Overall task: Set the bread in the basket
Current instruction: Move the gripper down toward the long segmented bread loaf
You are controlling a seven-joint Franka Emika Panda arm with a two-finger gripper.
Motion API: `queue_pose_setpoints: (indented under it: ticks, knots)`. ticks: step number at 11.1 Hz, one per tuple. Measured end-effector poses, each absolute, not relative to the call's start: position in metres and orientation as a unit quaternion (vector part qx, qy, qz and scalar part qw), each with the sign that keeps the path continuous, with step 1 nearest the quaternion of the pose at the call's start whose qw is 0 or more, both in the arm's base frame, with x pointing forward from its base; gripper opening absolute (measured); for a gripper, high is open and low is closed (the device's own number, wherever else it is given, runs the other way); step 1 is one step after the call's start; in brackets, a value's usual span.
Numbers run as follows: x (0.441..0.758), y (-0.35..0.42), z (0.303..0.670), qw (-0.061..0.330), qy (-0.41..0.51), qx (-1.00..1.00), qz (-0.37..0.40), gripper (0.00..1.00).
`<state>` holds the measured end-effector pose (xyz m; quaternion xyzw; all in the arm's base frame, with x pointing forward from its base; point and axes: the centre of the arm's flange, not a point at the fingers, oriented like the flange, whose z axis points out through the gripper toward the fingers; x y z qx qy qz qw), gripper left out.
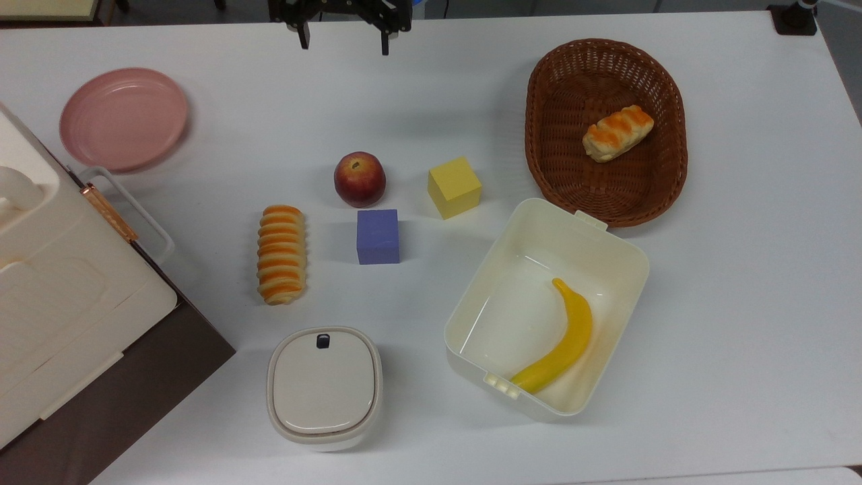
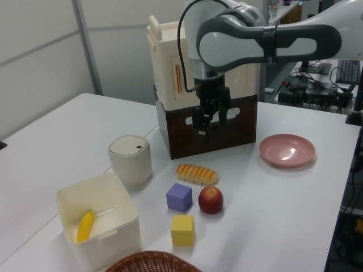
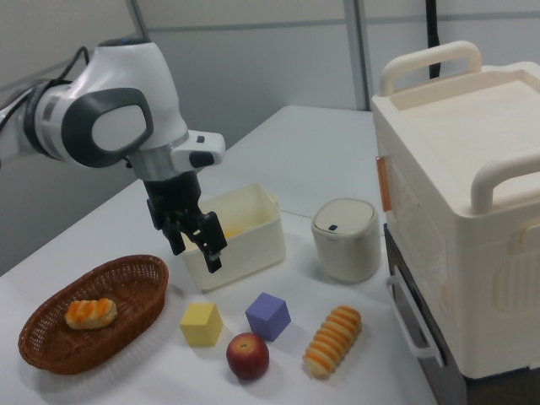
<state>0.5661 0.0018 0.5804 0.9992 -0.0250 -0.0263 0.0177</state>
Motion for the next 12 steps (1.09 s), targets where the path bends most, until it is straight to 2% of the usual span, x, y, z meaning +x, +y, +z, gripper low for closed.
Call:
queue_pose_setpoints:
  ticks: [3, 7, 12]
  knots:
    - [0.578, -0.013, 0.559, 0.031, 0.006, 0.999, -0.037, 1.00]
    - [0.603, -0.077, 0.523, 0.025, 0.035, 0.999, -0.018, 1.00]
    - [0.647, -0.103, 0.438, 0.030, 0.036, 0.999, 0.008, 1.00]
